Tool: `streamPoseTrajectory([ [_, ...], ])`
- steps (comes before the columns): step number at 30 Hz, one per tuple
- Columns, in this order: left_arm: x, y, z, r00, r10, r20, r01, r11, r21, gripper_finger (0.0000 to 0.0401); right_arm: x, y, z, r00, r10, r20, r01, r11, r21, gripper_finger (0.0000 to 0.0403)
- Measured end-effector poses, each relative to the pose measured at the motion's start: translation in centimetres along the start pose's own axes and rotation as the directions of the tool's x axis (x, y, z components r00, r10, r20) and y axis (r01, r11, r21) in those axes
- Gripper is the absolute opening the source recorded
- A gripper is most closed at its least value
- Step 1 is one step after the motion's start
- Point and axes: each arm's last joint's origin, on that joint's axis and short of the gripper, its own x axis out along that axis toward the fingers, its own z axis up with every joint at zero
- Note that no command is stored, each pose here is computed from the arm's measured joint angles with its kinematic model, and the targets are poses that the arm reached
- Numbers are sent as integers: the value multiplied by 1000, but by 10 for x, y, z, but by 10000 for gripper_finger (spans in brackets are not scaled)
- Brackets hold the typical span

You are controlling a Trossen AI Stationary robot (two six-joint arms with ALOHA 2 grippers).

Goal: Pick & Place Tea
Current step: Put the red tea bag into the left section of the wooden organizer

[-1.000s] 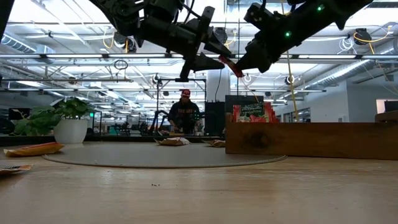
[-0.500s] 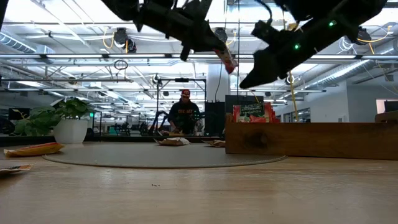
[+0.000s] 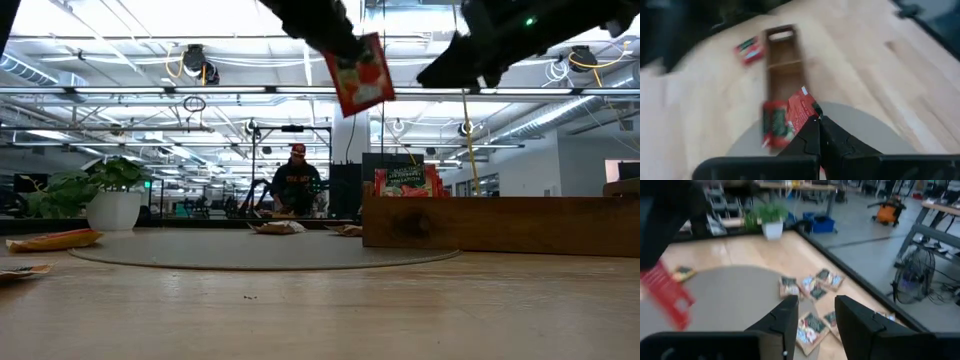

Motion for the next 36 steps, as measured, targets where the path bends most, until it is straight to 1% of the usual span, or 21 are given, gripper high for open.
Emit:
streamPoseTrajectory([
  [2,15,-6,1,999,-41,12,40,996,74,1,-7,-6,0,1000,3,24,-3,1000,19,118],
  [5,41,-9,-6,994,-113,12,111,987,115,1,-14,-12,-2,999,5,46,-6,999,40,116],
  [7,48,-4,-8,991,-128,38,122,984,130,1,-16,-14,-7,999,5,44,-7,999,49,115],
  [10,56,8,-13,992,-114,61,108,989,99,1,-17,-15,-14,999,5,34,-7,998,62,115],
  [12,64,15,-22,992,-120,42,118,991,63,1,-16,-15,-16,999,6,37,-8,998,66,114],
  [13,66,18,-24,991,-125,51,123,991,47,1,-16,-15,-18,999,6,35,-8,998,64,114],
  [16,67,28,-27,985,-142,95,141,990,13,1,-16,-15,-20,999,6,43,-9,997,70,114],
  [19,73,34,-33,987,-134,85,136,991,-18,1,-16,-15,-21,999,6,40,-9,998,63,114],
  [21,78,36,-38,988,-140,66,143,989,-40,1,-16,-15,-22,999,6,37,-9,998,59,114],
  [27,85,37,-41,984,-156,82,161,986,-46,0,-16,-15,-21,999,7,40,-9,999,47,114],
  [29,90,36,-46,983,-172,59,176,982,-70,0,-16,-15,-21,999,7,40,-8,999,43,114],
  [34,102,38,-53,983,-176,52,179,981,-80,0,-16,-15,-21,999,7,41,-8,999,43,112],
  [36,104,38,-57,983,-181,31,183,978,-95,0,-16,-15,-21,999,7,41,-8,999,43,112],
])
